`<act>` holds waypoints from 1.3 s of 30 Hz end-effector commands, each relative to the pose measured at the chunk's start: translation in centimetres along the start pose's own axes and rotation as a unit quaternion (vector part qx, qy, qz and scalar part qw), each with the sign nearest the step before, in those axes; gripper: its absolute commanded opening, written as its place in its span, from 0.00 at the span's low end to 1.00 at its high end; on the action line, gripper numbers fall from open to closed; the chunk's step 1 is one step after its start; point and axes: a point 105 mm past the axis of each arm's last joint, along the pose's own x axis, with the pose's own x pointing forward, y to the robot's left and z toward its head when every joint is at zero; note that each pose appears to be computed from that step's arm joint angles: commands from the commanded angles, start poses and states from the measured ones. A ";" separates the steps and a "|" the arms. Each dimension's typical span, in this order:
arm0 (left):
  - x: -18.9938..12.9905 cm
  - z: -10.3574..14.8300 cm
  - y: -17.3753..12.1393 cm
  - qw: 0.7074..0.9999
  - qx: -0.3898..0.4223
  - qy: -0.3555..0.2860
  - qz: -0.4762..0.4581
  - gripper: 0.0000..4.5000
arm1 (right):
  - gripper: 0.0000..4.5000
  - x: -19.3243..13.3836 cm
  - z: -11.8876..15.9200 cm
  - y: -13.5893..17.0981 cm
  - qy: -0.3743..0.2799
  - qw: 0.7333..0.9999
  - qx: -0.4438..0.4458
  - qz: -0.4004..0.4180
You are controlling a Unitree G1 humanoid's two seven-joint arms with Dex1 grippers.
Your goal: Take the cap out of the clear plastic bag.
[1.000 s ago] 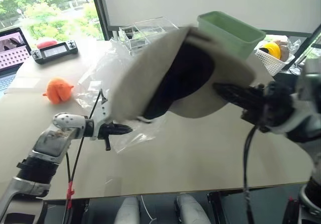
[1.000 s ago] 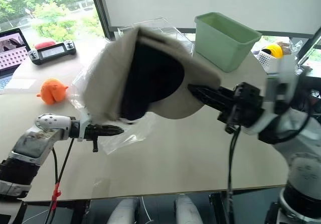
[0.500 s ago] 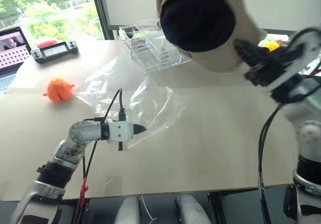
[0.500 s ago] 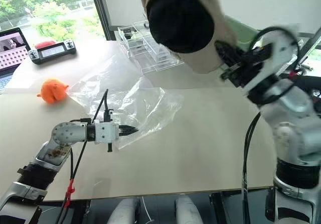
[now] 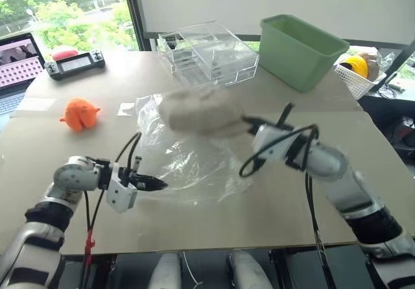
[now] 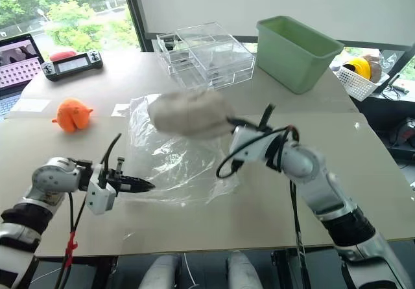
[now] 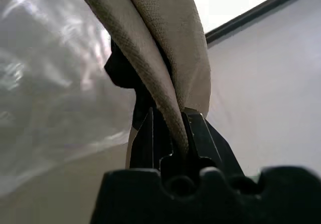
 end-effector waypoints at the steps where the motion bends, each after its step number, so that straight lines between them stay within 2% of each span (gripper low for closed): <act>1: -0.5 -0.3 0.9 1.000 0.017 -0.001 0.013 0.00 | 0.01 -0.1 -1.3 4.3 0.045 0.996 0.013 0.076; 7: -0.3 -0.4 1.7 0.999 0.025 -0.005 0.026 0.00 | 0.01 0.2 -1.5 7.9 0.071 0.987 0.089 0.110; 9: -0.2 -0.5 1.6 0.999 0.022 -0.005 0.028 0.00 | 0.18 0.4 -1.9 8.5 0.086 0.982 0.134 0.105; 10: -0.2 -0.5 1.6 0.999 0.021 -0.005 0.030 0.00 | 0.23 0.4 -2.1 8.7 0.092 0.979 0.152 0.101; 13: -0.1 -0.5 1.6 0.999 0.010 -0.007 0.039 0.16 | 0.46 0.1 -2.5 9.1 0.102 0.971 0.187 0.107; 20: -0.1 0.0 1.2 0.999 -0.007 -0.027 0.047 0.72 | 0.99 -1.4 -3.1 7.8 0.100 0.967 0.207 0.112; 23: -0.2 0.3 1.1 0.998 -0.022 -0.037 0.045 0.95 | 1.00 -2.2 -3.4 7.1 0.099 0.963 0.221 0.116; 24: -0.4 0.4 1.3 0.997 -0.050 -0.041 0.050 0.99 | 1.00 -2.5 -3.6 6.3 0.096 0.961 0.234 0.108; 27: -1.1 1.1 2.0 0.981 -0.176 -0.063 0.039 0.99 | 1.00 -3.9 -3.7 4.3 0.081 0.951 0.282 0.097; 29: -1.6 2.3 1.9 0.963 -0.258 -0.075 -0.002 0.99 | 1.00 -4.7 -3.5 3.9 0.067 0.942 0.310 0.111; 32: -2.9 3.5 2.8 0.900 -0.425 -0.092 -0.030 0.99 | 1.00 -5.7 -3.2 2.9 0.037 0.917 0.380 0.112; 33: -3.5 3.6 3.4 0.866 -0.490 -0.098 -0.024 0.99 | 1.00 -6.0 -3.3 2.1 0.025 0.905 0.413 0.098; 36: -4.9 2.9 5.2 0.786 -0.605 -0.121 0.040 0.99 | 1.00 -7.0 -3.3 0.2 -0.027 0.862 0.503 0.060; 39: -6.0 -0.3 6.6 0.737 -0.637 -0.116 0.192 0.99 | 1.00 -7.6 -4.3 -3.1 -0.066 0.818 0.569 -0.052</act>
